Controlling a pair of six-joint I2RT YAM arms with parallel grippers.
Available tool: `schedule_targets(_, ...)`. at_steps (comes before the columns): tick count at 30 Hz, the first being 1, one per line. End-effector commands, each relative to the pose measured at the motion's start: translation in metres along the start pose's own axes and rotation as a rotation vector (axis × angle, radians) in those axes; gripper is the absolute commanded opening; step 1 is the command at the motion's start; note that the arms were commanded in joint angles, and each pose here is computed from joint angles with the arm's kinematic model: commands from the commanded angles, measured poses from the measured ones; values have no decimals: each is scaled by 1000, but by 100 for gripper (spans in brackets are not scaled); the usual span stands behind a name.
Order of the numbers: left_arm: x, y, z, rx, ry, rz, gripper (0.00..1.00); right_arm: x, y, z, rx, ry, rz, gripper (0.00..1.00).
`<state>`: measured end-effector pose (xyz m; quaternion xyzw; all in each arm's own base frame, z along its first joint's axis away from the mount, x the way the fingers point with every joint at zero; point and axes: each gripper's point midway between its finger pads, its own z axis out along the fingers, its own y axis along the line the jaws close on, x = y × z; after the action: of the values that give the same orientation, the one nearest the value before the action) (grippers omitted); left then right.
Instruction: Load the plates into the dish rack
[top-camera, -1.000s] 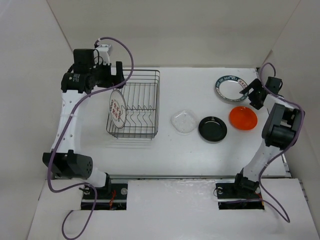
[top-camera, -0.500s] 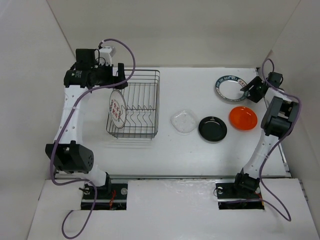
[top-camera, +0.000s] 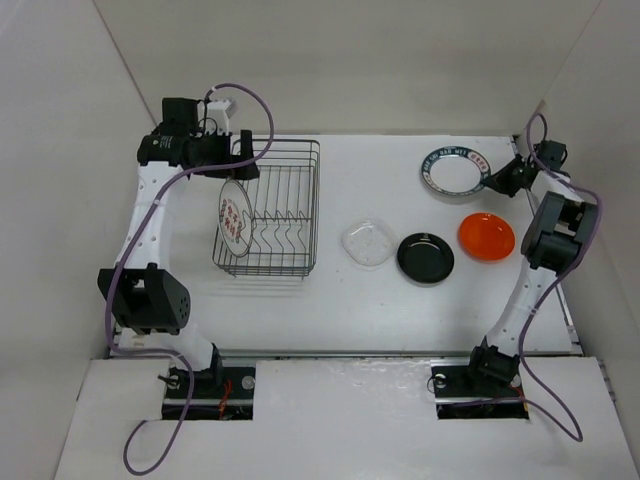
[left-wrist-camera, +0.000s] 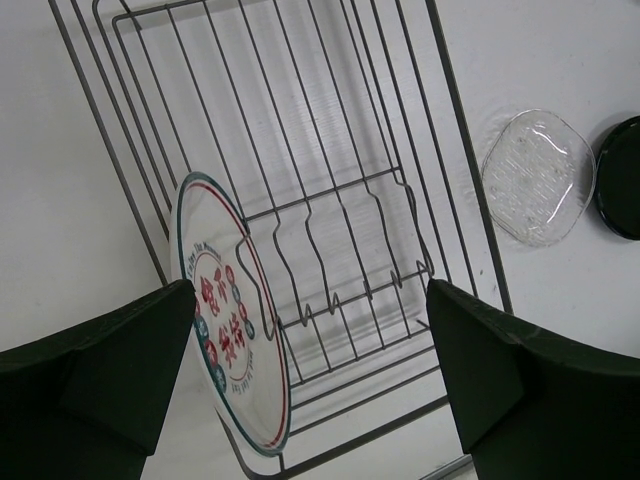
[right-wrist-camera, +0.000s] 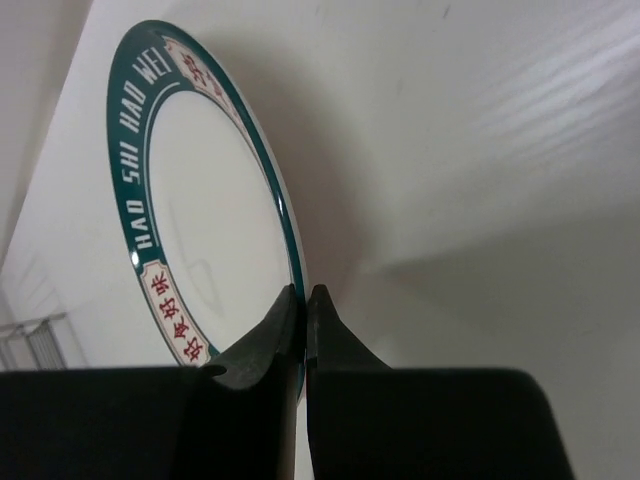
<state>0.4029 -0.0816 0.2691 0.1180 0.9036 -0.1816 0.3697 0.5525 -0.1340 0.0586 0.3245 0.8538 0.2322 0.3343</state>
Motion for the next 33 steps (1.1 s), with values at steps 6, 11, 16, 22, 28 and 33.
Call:
schedule_targets(6,-62,-35,-35,134,-203,114,100,7,141,-61,-469,-135,-240,0)
schedule_targets(11,-96,-66,-44,270,-374,162,100,21,225,-100,-598,-209,-371,0)
schedule_targets(16,-112,-105,-39,515,-432,211,100,63,288,-132,-776,-176,-422,0)
schedule_targets(22,-111,-124,-8,697,-374,199,100,121,349,-173,-947,-138,-510,0)
schedule_targets(28,-104,-138,7,774,-340,169,100,164,377,-184,-1054,-52,-514,0)
schedule_targets(33,-98,-133,26,745,-325,152,100,183,395,-199,-1150,-7,-514,0)
